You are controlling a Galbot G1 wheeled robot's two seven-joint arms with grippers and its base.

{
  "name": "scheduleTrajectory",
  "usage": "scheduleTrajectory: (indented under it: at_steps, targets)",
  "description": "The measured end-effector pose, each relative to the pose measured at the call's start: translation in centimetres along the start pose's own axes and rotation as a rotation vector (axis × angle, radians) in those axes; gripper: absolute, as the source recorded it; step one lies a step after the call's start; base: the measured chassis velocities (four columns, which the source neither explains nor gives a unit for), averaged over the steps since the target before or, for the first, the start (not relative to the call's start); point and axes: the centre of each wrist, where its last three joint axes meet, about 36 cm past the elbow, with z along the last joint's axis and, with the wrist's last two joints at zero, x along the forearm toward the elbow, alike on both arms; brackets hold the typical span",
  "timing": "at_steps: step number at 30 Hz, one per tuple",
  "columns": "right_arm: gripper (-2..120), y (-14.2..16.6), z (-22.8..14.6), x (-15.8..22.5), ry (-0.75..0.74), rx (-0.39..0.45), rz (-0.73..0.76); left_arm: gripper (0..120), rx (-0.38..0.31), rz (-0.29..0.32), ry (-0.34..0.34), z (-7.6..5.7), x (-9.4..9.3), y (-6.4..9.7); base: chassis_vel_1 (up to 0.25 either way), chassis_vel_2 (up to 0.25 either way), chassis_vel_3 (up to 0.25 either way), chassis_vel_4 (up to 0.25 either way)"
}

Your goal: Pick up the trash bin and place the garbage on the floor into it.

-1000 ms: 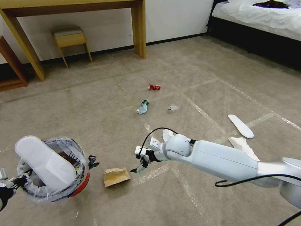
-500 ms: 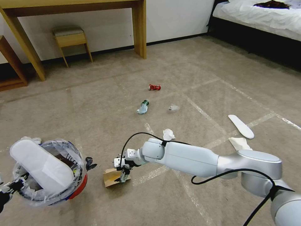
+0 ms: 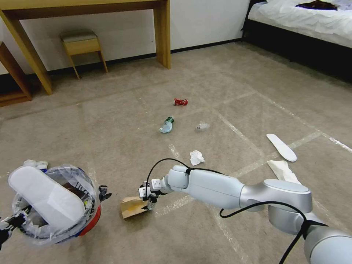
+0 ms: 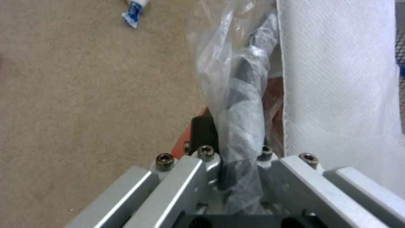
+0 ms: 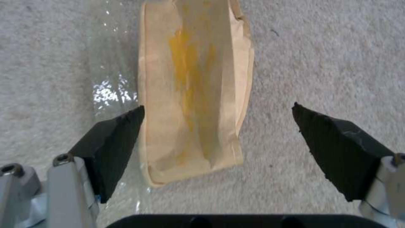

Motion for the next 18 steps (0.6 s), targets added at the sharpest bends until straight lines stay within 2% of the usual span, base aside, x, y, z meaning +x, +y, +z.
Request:
scheduleTrajectory:
  at_steps: [9, 14, 18]
  targets:
    - [89, 0.7, 0.7, -1.9, -0.032, 0.004, 0.022, 1, -0.001, -0.004, 0.002, 0.3, 0.1, 0.1, 0.0, 0.0, 0.0, 0.0]
    - [75, 1.2, 1.1, -3.1, -0.053, 0.014, 0.048, 1, 0.002, -0.002, 0.0, 0.4, 0.2, 0.0, 0.0, 0.0, 0.0, 0.0]
    - [72, 1.4, 1.4, -3.6, -0.058, 0.015, 0.057, 1, 0.002, -0.001, 0.0, 0.4, 0.3, -0.1, 0.0, 0.0, 0.0, 0.0]
